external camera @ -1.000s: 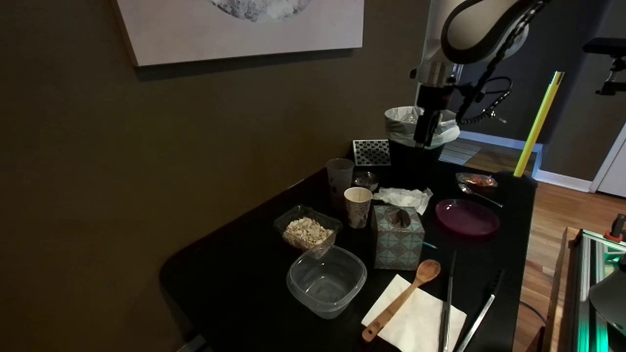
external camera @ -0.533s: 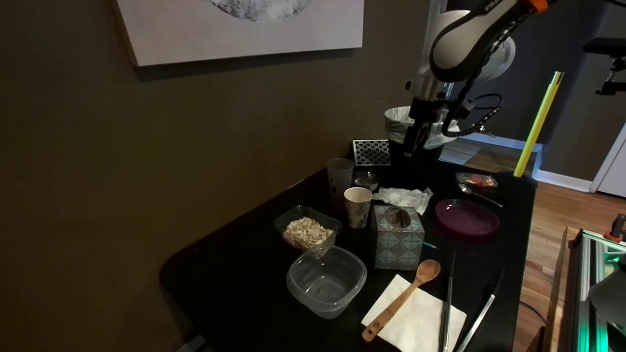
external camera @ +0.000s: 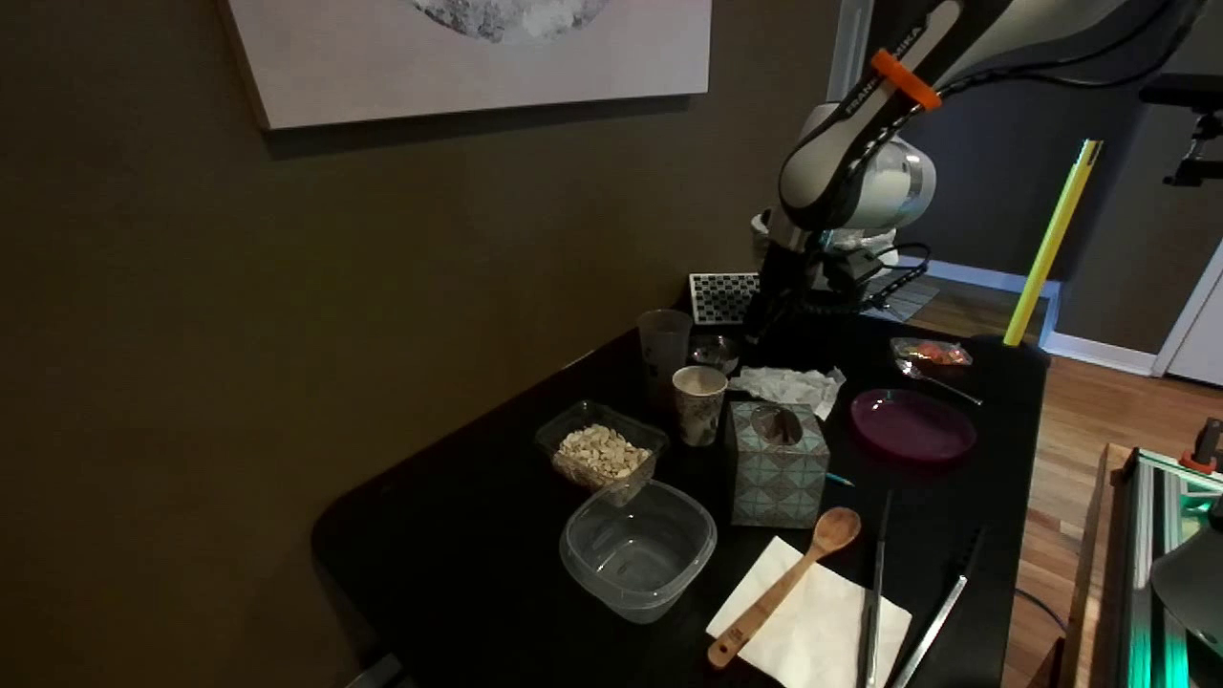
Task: Pick up the cup, then pour the water into the bigger cup
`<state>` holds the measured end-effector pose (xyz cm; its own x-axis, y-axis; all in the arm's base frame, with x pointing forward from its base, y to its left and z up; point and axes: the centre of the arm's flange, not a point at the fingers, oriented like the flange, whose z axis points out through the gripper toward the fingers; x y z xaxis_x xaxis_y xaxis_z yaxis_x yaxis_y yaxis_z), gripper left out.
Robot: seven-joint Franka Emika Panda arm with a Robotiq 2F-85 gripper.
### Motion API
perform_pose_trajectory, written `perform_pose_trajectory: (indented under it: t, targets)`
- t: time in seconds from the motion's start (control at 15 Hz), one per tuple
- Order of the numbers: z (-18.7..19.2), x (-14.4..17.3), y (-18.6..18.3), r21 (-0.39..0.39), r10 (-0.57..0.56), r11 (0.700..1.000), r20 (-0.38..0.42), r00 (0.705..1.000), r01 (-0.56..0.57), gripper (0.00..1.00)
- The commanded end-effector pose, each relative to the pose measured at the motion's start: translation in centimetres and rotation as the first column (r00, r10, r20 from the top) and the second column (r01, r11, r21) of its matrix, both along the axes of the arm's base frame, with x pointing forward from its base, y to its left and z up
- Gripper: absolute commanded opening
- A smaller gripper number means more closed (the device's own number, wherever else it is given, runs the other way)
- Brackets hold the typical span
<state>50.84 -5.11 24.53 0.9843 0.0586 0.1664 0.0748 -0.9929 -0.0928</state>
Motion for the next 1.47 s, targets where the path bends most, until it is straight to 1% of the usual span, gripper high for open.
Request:
perform_pose_trajectory:
  t: [0.0, 0.33, 0.67, 1.0, 1.07, 1.13, 1.2, 1.4]
  targets:
    - [-2.5, 3.4, -0.3, 0.013, -0.004, 1.000, 0.036, 0.999, 0.004, 1.00]
    - [-4.5, 5.7, 0.4, 0.019, 0.000, 1.000, 0.022, 1.000, -0.001, 1.00]
    - [-5.5, 6.9, 0.8, 0.025, 0.011, 1.000, 0.016, 1.000, -0.011, 1.00]
    - [-5.7, 7.3, 1.0, 0.025, 0.015, 1.000, 0.013, 1.000, -0.015, 1.00]
    - [-5.6, 7.3, 1.1, 0.039, 0.021, 0.999, 0.016, 1.000, -0.022, 1.00]
    - [-5.4, 7.3, 1.1, 0.073, 0.042, 0.996, 0.011, 0.999, -0.043, 1.00]
    - [-5.2, 6.9, 1.3, 0.035, 0.025, 0.999, 0.019, 1.000, -0.025, 1.00]
    - [-4.9, 7.1, 1.6, 0.050, 0.029, 0.998, 0.026, 0.999, -0.031, 1.00]
